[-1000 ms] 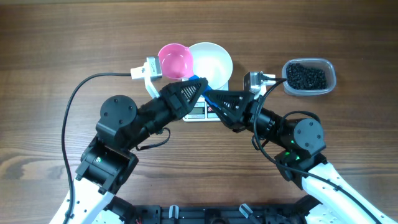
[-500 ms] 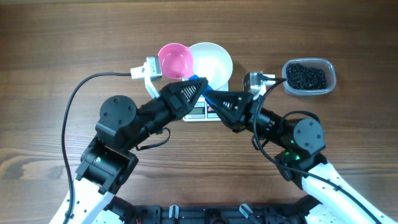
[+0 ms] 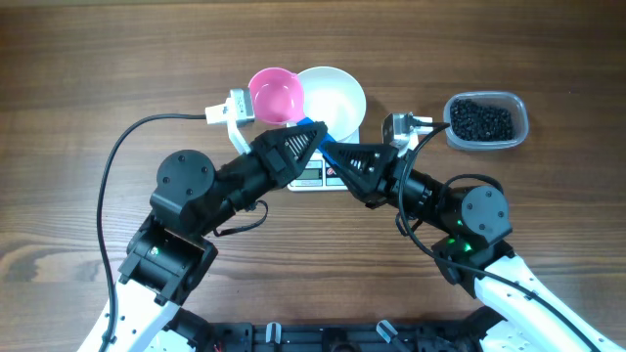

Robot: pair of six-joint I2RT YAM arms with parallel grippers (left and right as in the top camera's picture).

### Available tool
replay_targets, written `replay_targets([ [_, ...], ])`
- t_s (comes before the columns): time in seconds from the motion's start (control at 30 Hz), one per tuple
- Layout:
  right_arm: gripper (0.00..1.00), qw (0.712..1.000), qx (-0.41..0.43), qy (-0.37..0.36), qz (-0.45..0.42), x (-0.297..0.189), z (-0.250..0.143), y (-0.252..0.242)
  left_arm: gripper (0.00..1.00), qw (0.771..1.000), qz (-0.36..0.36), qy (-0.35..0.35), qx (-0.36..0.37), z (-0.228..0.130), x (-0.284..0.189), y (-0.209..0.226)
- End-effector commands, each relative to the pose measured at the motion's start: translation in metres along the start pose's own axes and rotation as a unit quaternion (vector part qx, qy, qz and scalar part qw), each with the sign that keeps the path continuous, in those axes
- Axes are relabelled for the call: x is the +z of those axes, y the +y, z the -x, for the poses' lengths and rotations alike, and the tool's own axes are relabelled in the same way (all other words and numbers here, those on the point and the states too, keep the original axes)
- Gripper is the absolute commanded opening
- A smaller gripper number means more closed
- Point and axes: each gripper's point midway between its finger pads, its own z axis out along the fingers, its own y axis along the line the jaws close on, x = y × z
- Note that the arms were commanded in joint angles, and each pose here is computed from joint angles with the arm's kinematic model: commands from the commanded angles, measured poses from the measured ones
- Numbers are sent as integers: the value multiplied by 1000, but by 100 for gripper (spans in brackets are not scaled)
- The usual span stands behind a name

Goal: Scoop item into bowl and weigh 150g on scale
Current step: 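Grasp the blue handle with the right gripper and release the left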

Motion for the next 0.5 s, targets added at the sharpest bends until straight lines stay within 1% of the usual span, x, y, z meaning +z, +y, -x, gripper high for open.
replay_targets([
  [0.0,21,1000,-6,-5,14,3,1,11,4,1000,5,-3,-2,0,1,2],
  [0.13,19,1000,-6,-5,14,3,1,11,4,1000,5,-2,-2,0,1,2],
  [0.37,12,1000,-7,-4,13,3,1,11,4,1000,4,-1,-2,-1,1,2],
  [0.4,10,1000,-7,-4,13,3,1,11,5,1000,4,-1,-2,-1,1,2],
  [0.47,8,1000,-7,-5,13,3,1,11,12,1000,3,3,-2,-2,1,2],
])
